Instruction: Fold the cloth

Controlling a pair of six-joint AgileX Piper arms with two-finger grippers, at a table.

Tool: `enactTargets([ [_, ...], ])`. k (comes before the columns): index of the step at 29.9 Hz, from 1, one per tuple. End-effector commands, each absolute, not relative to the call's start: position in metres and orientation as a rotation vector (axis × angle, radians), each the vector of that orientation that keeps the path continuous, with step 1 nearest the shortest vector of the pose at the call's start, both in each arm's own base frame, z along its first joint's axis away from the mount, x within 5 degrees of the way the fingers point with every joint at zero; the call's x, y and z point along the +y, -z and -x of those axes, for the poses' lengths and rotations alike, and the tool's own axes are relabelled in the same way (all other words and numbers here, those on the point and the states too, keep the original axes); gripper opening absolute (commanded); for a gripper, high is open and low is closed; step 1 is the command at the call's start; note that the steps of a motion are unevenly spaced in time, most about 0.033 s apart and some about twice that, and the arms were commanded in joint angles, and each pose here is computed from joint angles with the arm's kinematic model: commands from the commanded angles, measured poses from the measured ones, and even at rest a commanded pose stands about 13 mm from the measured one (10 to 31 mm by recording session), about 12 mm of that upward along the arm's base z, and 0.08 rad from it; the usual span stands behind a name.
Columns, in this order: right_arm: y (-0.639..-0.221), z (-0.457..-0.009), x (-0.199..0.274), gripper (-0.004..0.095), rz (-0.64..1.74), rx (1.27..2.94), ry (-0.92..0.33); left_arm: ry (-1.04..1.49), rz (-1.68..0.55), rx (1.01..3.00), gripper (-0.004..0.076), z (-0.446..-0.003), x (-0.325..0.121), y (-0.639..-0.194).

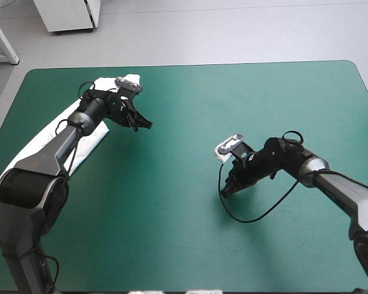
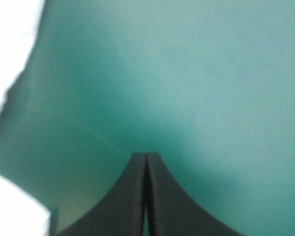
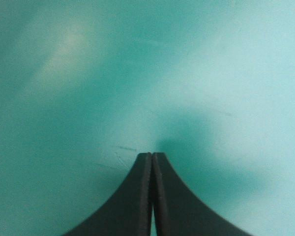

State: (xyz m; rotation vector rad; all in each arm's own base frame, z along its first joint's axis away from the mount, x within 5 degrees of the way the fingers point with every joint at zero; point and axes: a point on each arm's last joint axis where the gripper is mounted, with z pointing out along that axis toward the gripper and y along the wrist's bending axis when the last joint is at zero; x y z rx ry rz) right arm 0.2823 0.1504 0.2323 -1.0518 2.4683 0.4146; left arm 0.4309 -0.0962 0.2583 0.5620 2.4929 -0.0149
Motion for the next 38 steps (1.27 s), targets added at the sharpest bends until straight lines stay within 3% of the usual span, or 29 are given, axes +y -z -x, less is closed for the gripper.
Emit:
enactTargets([
  [1,-0.294,-0.277,0.146,-0.0017,0.965,2.346,-0.41,-0.009,-0.534,2.335,-0.001,-0.393,-0.086,-0.353],
  [6,-0.334,-0.253,0.139,0.0035,0.944,2.341,-0.469,-0.055,-0.515,2.222,-0.001,-0.327,-0.069,-0.429],
  [11,-0.358,-0.217,0.127,0.0252,0.955,2.377,-0.526,-0.114,-0.494,2.176,0.0,-0.265,-0.051,-0.472],
  [14,-0.374,-0.194,0.118,0.0388,0.936,2.38,-0.543,-0.18,-0.468,2.09,0.0075,-0.229,-0.038,-0.497],
  [19,-0.404,-0.154,0.093,0.0422,0.801,2.312,-0.454,-0.307,-0.414,2.023,0.0282,-0.202,-0.023,-0.514],
  [22,-0.42,-0.132,0.069,0.0422,0.646,2.256,-0.305,-0.344,-0.369,2.048,0.0353,-0.211,-0.021,-0.509],
  [28,-0.435,-0.109,0.035,0.0444,0.425,2.178,-0.066,-0.415,-0.435,2.226,0.0355,-0.276,-0.031,-0.465],
  [32,-0.434,-0.11,0.029,0.0499,0.383,2.199,-0.008,-0.43,-0.416,2.374,0.0355,-0.322,-0.021,-0.423],
  [38,-0.431,-0.118,0.03,0.0507,0.391,2.219,0.044,-0.352,-0.246,2.516,0.0355,-0.37,0.032,-0.374],
])
